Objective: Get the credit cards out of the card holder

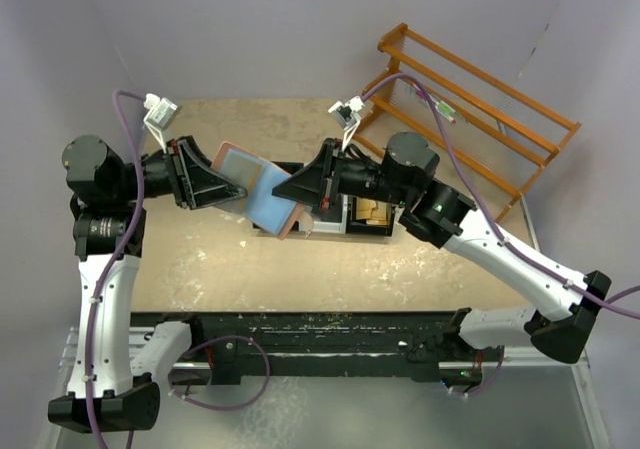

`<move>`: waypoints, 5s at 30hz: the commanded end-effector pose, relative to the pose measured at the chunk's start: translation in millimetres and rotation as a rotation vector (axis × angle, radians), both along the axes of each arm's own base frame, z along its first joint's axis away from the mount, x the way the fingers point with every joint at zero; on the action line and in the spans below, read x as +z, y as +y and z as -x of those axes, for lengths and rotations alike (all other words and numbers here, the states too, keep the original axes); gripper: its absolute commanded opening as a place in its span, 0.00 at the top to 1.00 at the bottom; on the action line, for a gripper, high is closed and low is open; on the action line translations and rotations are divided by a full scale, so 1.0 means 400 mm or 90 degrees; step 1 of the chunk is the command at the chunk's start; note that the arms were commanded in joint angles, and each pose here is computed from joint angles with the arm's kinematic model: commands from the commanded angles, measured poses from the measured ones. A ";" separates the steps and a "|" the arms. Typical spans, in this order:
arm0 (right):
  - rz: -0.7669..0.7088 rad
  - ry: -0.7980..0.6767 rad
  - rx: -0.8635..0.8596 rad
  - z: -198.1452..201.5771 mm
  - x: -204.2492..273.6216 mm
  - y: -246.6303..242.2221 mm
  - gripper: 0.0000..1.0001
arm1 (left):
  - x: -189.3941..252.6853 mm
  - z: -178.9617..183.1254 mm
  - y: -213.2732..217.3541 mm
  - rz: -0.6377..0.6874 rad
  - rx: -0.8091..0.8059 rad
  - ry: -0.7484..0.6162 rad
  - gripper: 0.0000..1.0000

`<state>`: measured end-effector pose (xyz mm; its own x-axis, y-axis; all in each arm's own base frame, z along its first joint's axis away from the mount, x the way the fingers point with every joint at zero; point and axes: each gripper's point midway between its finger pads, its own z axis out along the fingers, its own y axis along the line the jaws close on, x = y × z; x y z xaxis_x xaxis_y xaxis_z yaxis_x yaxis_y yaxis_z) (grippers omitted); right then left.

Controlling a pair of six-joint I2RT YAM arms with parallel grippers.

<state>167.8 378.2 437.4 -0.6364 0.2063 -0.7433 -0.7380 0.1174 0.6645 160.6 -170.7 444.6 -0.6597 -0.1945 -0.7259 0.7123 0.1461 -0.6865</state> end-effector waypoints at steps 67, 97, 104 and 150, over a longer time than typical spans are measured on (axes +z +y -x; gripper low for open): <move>0.057 -0.048 -0.067 -0.020 0.020 -0.049 1.00 | -0.048 0.003 0.015 -0.090 0.051 -0.125 0.68; 0.093 -0.032 -0.046 -0.007 -0.030 -0.045 1.00 | -0.025 0.086 0.002 -0.048 -0.085 -0.097 0.62; 0.094 -0.035 -0.052 -0.013 -0.032 -0.043 1.00 | -0.025 0.080 0.002 -0.051 -0.071 -0.101 0.59; 0.017 -0.073 0.043 0.042 0.002 -0.021 1.00 | -0.024 0.093 0.002 -0.058 -0.053 -0.126 0.63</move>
